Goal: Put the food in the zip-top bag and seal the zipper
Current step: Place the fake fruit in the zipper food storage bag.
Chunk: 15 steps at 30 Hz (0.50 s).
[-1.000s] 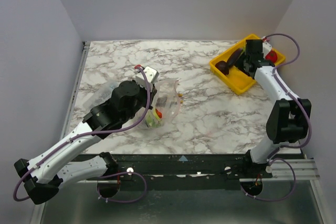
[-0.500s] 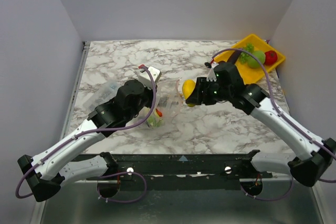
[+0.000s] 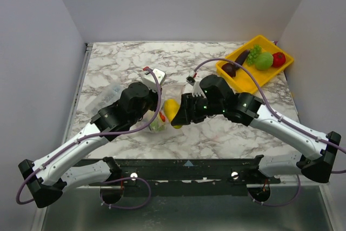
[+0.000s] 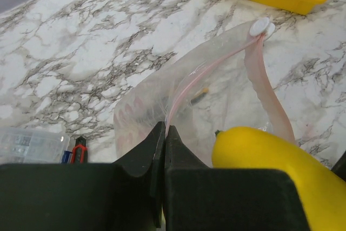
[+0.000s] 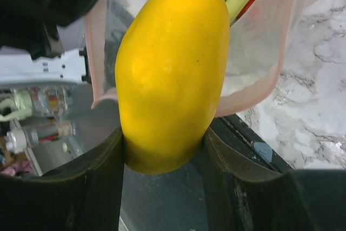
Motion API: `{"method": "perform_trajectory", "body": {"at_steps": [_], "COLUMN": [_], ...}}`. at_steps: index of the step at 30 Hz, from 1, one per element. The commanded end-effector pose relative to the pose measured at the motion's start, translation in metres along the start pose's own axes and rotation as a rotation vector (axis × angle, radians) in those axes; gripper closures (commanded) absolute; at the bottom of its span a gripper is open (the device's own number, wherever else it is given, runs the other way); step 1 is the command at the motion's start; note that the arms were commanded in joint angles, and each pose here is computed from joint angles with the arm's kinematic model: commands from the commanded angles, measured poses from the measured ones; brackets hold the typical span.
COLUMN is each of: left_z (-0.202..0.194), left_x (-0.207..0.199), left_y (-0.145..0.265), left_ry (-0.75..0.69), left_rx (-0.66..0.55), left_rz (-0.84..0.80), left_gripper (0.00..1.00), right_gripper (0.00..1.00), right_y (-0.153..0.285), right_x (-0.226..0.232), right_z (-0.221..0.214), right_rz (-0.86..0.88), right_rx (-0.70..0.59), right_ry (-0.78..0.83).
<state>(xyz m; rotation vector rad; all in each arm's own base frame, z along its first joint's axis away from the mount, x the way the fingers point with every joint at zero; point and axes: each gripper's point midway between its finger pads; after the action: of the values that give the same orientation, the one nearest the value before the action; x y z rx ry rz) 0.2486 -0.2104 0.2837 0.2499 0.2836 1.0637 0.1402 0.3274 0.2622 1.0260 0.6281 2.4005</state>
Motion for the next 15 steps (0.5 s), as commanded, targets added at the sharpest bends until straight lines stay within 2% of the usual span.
{"method": "perform_trajectory", "body": {"at_steps": [1,8,12,15], "left_z": [0.008,0.019,0.021,0.024], "left_x": [0.000,-0.025,-0.019,-0.019], "left_y": [0.006,0.021,0.022,0.025], "left_ry": [0.006,0.017,0.022,0.027], "left_rx": [-0.042,-0.110,-0.130,-0.135], "left_rz": [-0.010,-0.179,-0.154,-0.153], "left_gripper": [1.00,1.00,1.00,1.00], "right_gripper": [0.99,0.94,0.91,0.84], "right_y": [0.000,-0.017,-0.022,-0.024], "right_x": [0.004,0.001,-0.007,-0.006], "right_z": [0.034,0.039,0.040,0.032], "right_rz": [-0.059,-0.096,-0.133,-0.114], "right_rx": [-0.097,-0.067,-0.068,-0.042], "right_ry": [-0.109,-0.169,-0.187,-0.175]}}
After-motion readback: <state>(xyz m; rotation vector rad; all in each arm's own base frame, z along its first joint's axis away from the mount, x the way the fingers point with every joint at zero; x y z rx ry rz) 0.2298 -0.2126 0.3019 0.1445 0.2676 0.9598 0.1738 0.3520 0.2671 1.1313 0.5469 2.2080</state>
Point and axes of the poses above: each gripper's point midway between its finger pads, its own y axis back along the fingers, its own x axis along the line the jaws close on, z = x × y, and after that the axes turned 8 degrees about y, right-handed
